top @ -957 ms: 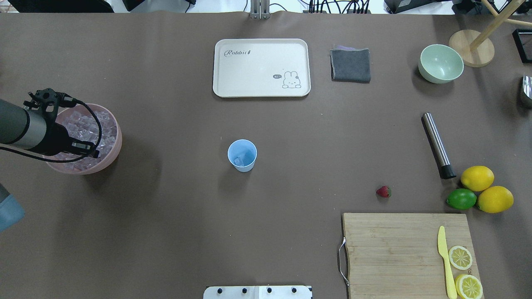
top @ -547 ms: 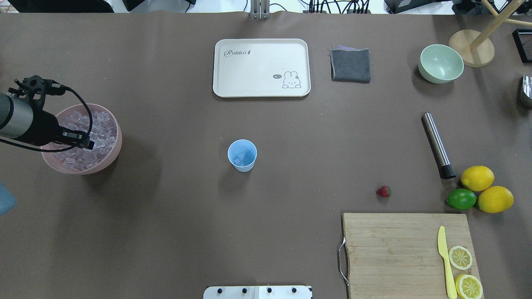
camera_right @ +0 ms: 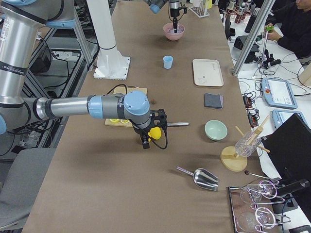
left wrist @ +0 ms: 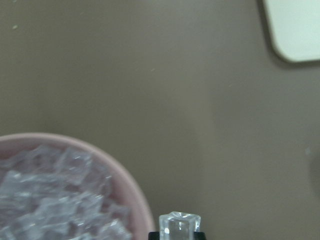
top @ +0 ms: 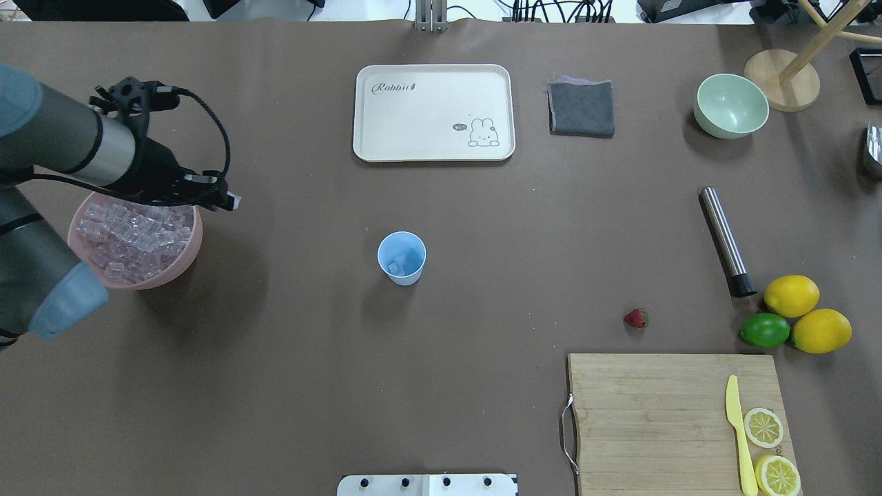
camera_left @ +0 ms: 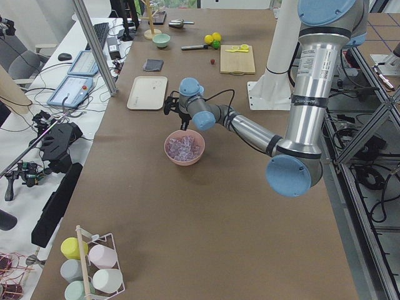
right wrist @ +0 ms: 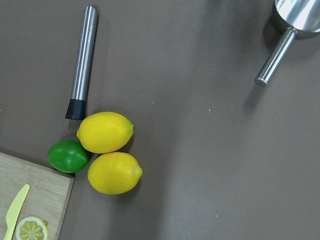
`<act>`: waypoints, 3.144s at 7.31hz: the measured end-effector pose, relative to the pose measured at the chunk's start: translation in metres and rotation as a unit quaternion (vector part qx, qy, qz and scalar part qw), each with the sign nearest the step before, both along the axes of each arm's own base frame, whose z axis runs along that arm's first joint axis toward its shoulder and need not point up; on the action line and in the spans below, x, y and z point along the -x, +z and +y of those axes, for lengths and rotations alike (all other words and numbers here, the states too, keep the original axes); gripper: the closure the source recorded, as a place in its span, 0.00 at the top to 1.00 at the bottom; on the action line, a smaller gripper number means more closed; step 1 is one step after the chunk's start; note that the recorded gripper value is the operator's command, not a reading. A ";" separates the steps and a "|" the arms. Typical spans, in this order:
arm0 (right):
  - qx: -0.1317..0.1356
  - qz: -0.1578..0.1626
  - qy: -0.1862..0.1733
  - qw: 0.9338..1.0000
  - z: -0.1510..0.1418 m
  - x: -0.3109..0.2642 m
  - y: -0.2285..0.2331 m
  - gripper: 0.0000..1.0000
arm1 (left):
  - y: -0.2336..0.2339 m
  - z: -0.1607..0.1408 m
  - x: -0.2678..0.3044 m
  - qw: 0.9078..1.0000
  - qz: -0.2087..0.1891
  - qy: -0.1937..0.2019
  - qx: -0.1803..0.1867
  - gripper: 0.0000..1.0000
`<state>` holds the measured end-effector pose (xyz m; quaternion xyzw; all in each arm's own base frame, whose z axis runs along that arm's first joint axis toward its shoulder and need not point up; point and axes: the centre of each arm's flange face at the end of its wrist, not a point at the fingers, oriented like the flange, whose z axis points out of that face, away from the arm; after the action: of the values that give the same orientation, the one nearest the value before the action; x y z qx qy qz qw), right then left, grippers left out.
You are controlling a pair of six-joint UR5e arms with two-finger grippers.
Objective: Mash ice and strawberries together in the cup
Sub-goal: 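Carry the ice cube over the light-blue cup and release it, then move the empty left gripper back over the ice bowl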
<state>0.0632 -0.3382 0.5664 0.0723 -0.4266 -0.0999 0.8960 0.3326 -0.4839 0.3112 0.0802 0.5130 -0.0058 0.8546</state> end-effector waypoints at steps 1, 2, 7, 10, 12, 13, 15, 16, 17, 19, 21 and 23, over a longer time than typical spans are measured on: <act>0.000 0.000 0.000 1.000 0.000 0.000 0.000 1.00 | -0.049 0.003 -0.036 1.000 0.004 -0.008 0.018 0.00; 0.000 0.000 0.000 1.000 0.000 0.000 0.000 1.00 | -0.089 0.013 -0.071 1.000 -0.001 -0.016 0.024 0.00; -0.001 0.000 0.003 1.000 -0.005 0.001 -0.005 1.00 | -0.147 0.047 -0.171 0.999 -0.014 -0.025 0.025 0.17; -0.001 -0.003 0.002 1.000 -0.032 0.021 -0.030 1.00 | -0.143 0.056 -0.186 0.999 -0.021 -0.020 0.021 0.95; 0.000 -0.008 -0.009 1.000 -0.055 0.054 -0.060 1.00 | -0.143 0.051 -0.176 0.999 -0.023 -0.023 0.011 0.94; 0.001 -0.011 -0.012 1.000 -0.061 0.067 -0.073 1.00 | -0.135 0.040 -0.158 0.999 -0.027 -0.023 0.000 0.94; 0.004 -0.015 -0.014 1.000 -0.064 0.086 -0.094 1.00 | -0.087 0.012 -0.093 0.999 -0.047 -0.001 -0.020 0.93; 0.008 -0.017 -0.014 1.000 -0.063 0.092 -0.101 1.00 | -0.052 0.004 -0.057 0.997 -0.066 0.012 -0.040 0.93; 0.011 -0.018 -0.014 1.000 -0.062 0.096 -0.105 1.00 | -0.017 -0.001 -0.025 0.994 -0.090 0.026 -0.064 0.93; 0.011 -0.019 -0.016 1.000 -0.061 0.100 -0.108 1.00 | 0.045 -0.009 0.032 0.980 -0.143 0.062 -0.125 0.93; 0.011 -0.020 -0.019 1.000 -0.060 0.104 -0.110 1.00 | 0.094 0.002 0.065 0.966 -0.172 0.084 -0.177 0.93; 0.013 -0.020 -0.021 0.999 -0.060 0.107 -0.111 1.00 | 0.130 0.019 0.078 0.957 -0.193 0.070 -0.203 0.93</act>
<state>-0.0442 -0.3979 0.4553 0.0532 -0.4471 -0.1117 0.8859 0.2541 -0.4645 0.4417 0.2158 0.3334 0.1742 0.9011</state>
